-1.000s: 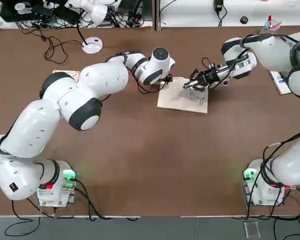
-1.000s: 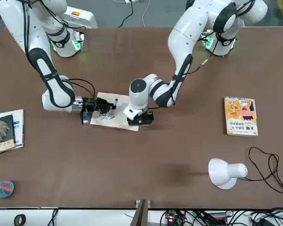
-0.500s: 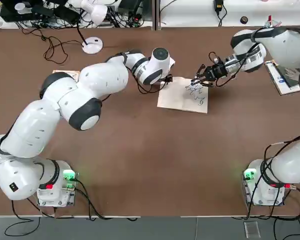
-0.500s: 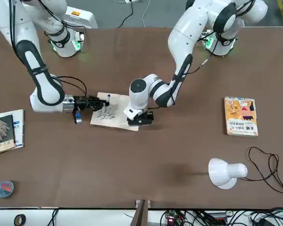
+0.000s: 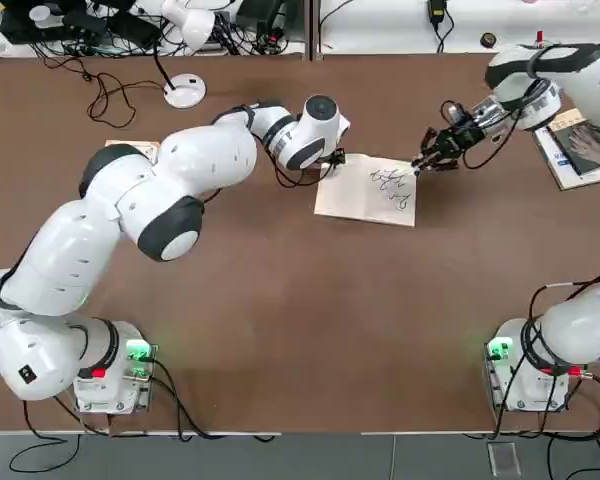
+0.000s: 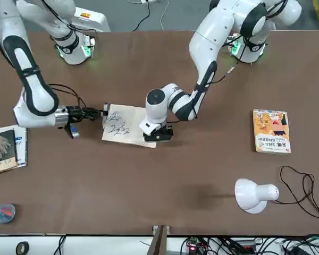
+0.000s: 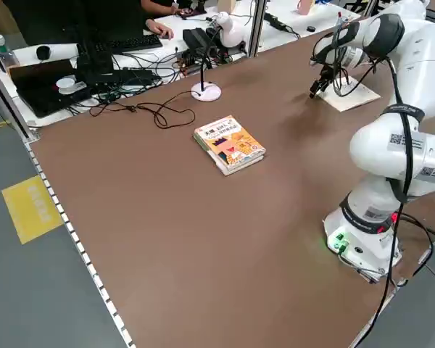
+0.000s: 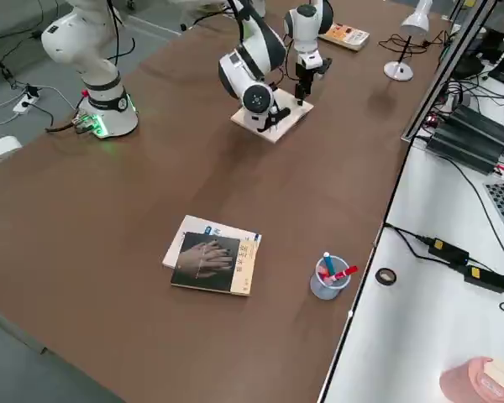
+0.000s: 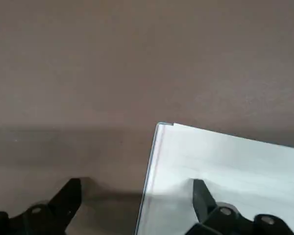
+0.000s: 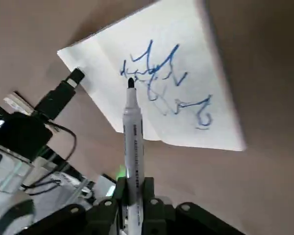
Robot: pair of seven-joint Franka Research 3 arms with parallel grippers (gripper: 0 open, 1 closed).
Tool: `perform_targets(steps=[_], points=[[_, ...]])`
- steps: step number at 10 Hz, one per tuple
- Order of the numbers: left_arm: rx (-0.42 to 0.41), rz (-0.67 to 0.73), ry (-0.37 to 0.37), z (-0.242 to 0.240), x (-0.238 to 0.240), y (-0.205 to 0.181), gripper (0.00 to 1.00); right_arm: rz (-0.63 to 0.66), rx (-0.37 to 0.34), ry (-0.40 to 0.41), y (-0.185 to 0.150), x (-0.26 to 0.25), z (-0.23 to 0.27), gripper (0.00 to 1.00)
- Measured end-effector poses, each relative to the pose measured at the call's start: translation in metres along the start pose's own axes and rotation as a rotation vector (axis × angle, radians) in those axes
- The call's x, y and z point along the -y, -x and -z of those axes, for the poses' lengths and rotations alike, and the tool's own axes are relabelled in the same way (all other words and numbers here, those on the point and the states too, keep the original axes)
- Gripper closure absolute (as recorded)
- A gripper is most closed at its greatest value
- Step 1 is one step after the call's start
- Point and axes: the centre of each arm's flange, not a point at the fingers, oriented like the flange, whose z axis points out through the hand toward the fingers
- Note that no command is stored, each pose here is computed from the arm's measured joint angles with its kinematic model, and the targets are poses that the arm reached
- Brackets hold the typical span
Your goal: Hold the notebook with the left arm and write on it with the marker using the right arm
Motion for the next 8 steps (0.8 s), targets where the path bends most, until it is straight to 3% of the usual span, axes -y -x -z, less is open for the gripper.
perform_targets(steps=[8], points=[[-0.001,0.000,0.001,0.000,0.000,0.000,0.00,0.241,-0.070,0.275,-0.006,-0.030,0.090,0.83]])
